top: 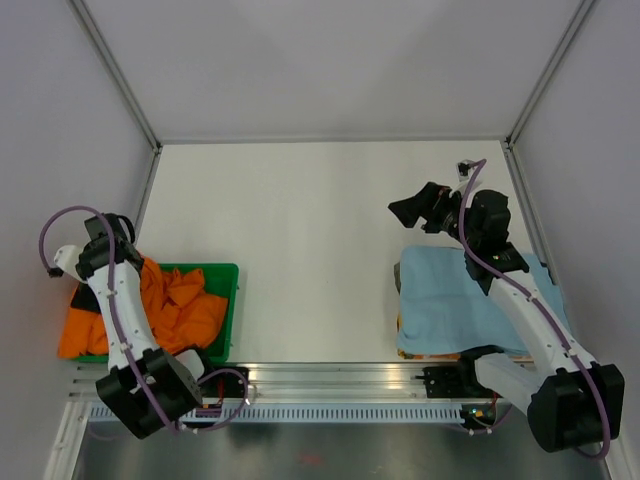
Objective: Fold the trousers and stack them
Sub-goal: Grab the trousers from the pile
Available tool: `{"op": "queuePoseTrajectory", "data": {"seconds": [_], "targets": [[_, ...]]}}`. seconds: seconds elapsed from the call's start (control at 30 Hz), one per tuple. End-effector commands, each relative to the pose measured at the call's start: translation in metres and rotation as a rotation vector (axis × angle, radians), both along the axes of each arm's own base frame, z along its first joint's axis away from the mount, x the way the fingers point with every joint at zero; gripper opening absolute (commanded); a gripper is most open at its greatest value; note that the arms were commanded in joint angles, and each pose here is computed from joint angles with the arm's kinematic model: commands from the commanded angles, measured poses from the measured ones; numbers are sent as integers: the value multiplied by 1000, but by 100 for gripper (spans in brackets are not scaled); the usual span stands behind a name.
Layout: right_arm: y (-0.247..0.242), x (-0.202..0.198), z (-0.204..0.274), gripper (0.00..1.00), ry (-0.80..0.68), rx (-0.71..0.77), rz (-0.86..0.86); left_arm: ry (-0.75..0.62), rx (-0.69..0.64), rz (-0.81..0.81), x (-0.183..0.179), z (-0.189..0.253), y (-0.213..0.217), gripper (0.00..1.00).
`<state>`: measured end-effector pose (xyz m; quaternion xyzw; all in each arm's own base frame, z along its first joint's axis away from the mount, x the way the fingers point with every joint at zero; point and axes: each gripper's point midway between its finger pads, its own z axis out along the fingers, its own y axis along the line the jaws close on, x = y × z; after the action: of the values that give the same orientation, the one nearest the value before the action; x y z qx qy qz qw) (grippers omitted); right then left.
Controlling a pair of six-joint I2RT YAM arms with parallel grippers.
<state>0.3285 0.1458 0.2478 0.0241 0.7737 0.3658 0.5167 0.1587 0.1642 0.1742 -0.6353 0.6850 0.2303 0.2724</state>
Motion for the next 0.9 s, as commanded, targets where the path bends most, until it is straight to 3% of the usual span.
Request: {"op": "queuePoseTrajectory", "data": {"seconds": [0.0,0.43,0.7,0.77,0.87], "targets": [[11,5,10,98,-34,24,41,-39,-40,58,10,-31,13,100],[17,8,0,98,25,-16,33,-221,-83,3,22,-110,-7,100],[19,9,-8,98,43,-51,30,-124,-95,77,12,-140,-1,100],[17,8,-14,98,71,-60,26,-132,-94,77,17,-142,2,94],[18,10,-13,98,71,-66,28,-145,-102,52,22,-149,0,77]]}}
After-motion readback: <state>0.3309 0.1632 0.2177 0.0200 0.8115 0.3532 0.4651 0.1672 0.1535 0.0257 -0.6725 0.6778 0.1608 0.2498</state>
